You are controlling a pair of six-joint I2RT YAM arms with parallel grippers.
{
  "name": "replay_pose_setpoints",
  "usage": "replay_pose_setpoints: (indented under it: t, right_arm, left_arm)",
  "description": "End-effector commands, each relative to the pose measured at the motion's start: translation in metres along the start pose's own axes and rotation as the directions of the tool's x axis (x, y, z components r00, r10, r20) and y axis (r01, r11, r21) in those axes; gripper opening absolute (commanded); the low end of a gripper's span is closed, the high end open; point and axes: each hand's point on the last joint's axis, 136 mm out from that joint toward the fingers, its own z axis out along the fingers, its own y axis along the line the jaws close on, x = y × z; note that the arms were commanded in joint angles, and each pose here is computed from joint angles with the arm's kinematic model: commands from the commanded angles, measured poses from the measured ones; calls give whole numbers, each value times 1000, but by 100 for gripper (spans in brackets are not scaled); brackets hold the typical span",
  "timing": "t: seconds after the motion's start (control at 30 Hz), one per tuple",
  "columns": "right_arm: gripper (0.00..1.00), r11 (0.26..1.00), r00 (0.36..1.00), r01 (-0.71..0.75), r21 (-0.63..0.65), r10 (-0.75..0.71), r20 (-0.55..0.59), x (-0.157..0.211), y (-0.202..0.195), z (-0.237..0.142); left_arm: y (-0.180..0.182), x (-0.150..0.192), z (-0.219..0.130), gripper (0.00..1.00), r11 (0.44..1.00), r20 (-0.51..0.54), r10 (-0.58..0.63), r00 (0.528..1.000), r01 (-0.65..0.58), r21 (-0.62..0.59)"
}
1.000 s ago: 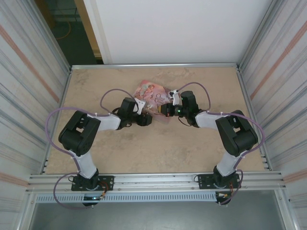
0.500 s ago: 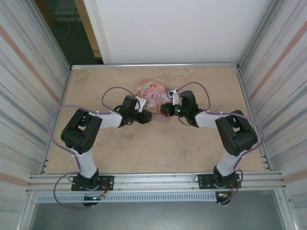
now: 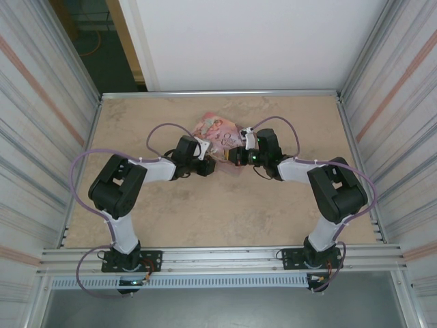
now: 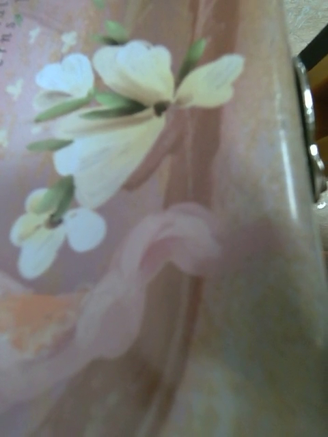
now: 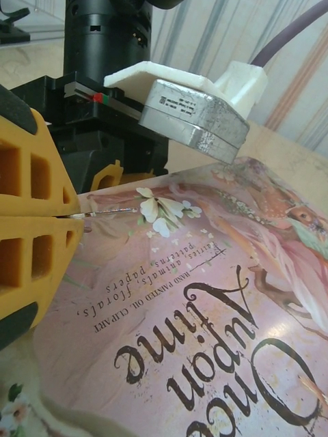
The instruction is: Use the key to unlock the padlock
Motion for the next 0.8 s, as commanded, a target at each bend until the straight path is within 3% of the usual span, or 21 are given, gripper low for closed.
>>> replay_pose_setpoints:
  t: [0.0,0.3,0.77]
  right_arm:
    - [0,999,998,7,33,-5,-56,11,3,-6]
    - [0,996,997,76,51,-74,-33,7,20,-32]
    - [0,955,968,250,158,-246,-45,37,39,-82]
  left_arm:
    - [-13,-17,-10,22,1000,55,11,998,-12,18]
    - [-32,-19,-34,17,993,9,-95,995,94,73]
    - [-74,-23,-75,5,928,-142,-293,946,317,195]
